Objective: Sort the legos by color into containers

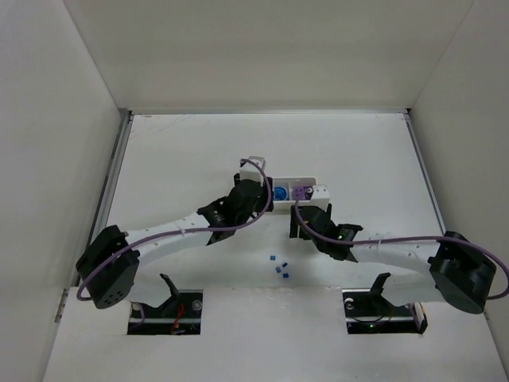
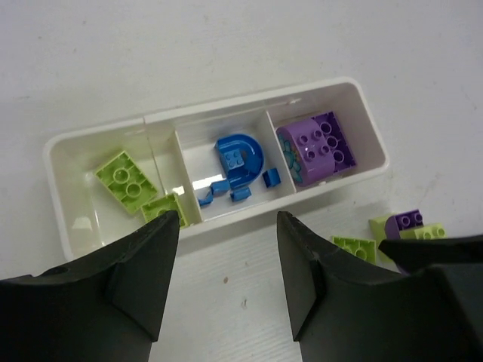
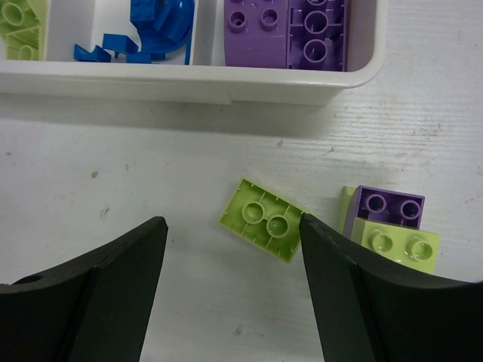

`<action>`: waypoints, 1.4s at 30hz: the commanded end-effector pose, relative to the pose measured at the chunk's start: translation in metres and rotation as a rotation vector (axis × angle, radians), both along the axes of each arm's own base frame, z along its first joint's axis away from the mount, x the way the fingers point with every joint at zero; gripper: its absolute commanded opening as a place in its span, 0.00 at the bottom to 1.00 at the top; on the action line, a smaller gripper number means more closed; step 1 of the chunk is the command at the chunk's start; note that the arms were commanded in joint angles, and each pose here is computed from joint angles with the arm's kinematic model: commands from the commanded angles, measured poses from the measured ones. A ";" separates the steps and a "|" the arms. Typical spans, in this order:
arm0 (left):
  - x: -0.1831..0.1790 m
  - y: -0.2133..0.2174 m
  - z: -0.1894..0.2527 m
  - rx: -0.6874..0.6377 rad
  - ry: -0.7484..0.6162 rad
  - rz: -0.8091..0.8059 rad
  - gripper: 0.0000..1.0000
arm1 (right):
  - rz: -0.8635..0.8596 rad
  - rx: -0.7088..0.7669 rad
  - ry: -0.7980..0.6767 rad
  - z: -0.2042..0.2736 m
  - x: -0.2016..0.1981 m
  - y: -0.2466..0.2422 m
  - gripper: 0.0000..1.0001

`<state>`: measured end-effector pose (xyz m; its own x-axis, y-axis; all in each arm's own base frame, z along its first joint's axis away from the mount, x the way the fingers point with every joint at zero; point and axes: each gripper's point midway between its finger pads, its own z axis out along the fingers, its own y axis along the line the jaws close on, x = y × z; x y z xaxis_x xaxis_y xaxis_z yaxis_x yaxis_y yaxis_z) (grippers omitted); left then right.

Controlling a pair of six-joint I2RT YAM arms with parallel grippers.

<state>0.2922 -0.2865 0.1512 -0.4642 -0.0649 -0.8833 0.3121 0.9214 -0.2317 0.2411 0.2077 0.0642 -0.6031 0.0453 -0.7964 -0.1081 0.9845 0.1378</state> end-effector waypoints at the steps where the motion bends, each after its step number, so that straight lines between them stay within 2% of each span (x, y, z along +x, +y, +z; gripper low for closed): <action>1: -0.010 0.011 0.006 -0.045 -0.015 0.016 0.52 | -0.025 -0.009 -0.011 0.005 0.008 0.008 0.78; 13: -0.025 0.045 -0.001 -0.067 -0.001 0.061 0.52 | -0.058 -0.163 -0.030 -0.007 0.015 0.007 0.78; 14: -0.026 0.046 -0.002 -0.065 0.002 0.063 0.52 | -0.059 -0.174 -0.027 -0.009 0.015 0.006 0.76; 19: -0.028 0.052 -0.004 -0.062 0.006 0.070 0.52 | -0.034 -0.183 0.017 -0.024 0.010 0.013 0.51; 21: -0.028 0.055 -0.002 -0.068 0.004 0.077 0.52 | -0.025 -0.177 0.027 -0.027 0.007 0.018 0.46; 25: -0.028 0.059 -0.001 -0.069 0.002 0.084 0.52 | 0.040 -0.166 0.022 -0.026 -0.001 0.039 0.44; 28: -0.028 0.060 -0.001 -0.068 0.002 0.086 0.52 | 0.081 -0.158 0.008 -0.021 -0.005 0.054 0.32; 42: -0.019 0.092 0.005 -0.090 -0.018 0.172 0.50 | 0.172 0.073 -0.144 0.070 -0.010 0.090 0.32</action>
